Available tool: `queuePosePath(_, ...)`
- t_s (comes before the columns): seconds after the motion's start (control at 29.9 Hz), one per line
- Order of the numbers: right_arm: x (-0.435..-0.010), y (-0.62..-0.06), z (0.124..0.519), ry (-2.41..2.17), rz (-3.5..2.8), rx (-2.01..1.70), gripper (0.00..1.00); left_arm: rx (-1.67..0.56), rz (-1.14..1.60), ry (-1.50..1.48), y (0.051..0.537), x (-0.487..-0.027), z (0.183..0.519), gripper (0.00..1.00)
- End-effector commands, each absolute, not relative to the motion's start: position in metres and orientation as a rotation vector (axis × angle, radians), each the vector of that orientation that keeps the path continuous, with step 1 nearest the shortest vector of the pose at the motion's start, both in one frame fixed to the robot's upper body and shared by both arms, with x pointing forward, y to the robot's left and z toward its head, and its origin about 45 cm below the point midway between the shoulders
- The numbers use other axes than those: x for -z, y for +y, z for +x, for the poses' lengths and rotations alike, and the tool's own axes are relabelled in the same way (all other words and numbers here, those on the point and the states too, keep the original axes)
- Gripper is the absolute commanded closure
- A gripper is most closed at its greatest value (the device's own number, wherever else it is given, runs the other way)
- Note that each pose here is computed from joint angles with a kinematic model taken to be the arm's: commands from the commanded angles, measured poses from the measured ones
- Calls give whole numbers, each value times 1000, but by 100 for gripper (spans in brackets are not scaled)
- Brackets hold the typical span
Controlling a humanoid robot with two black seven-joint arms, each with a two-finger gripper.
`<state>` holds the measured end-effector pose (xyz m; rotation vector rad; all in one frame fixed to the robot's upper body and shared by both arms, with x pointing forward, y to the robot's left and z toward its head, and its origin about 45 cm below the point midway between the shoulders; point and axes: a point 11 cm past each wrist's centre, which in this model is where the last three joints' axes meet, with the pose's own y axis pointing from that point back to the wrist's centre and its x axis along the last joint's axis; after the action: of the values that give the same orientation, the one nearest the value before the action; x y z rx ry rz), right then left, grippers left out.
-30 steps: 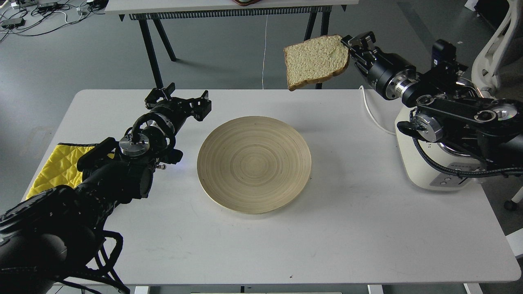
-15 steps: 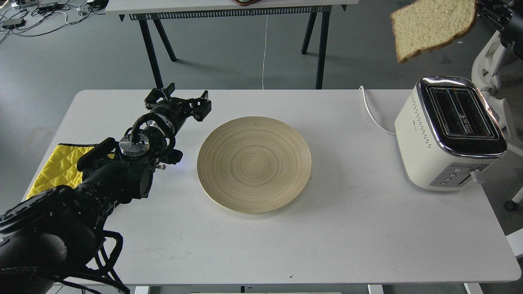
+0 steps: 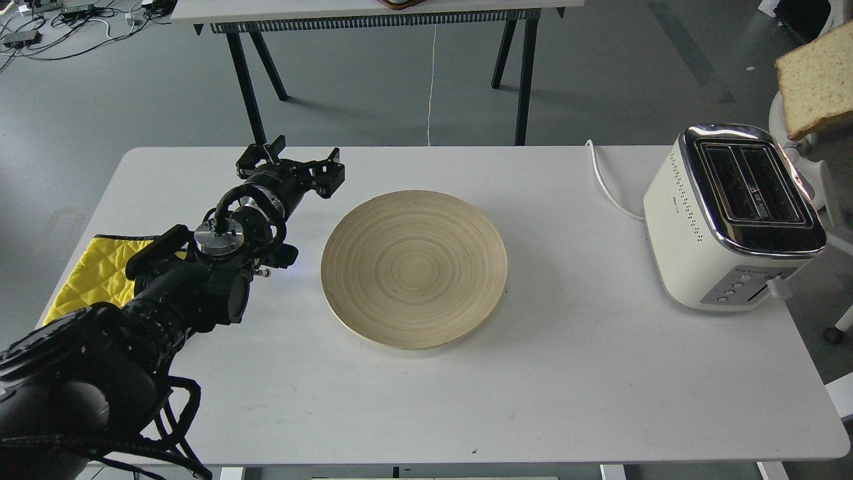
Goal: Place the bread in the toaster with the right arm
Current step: 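Lift the bread slice off the plate with the right gripper, raising it high, then lower the held bread slice into the toaster slot with the right gripper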
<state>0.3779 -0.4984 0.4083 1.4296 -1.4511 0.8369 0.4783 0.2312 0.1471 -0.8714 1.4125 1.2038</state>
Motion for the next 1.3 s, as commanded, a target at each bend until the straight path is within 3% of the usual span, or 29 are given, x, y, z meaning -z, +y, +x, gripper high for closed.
queuePosePath(0.0,-393,-498,370,-1420,1446,-799,88,-1204,-870,1412,231,-147,478,0)
queuePosePath(0.54,-346,-480,365,-1344,1483,-732,88,-1204,-872,1413,231,-147,478,0)
queuePosePath(1.27,-325,-467,368,-1306,1498,-706,88,-1204,-872,1413,231,-147,478,0)
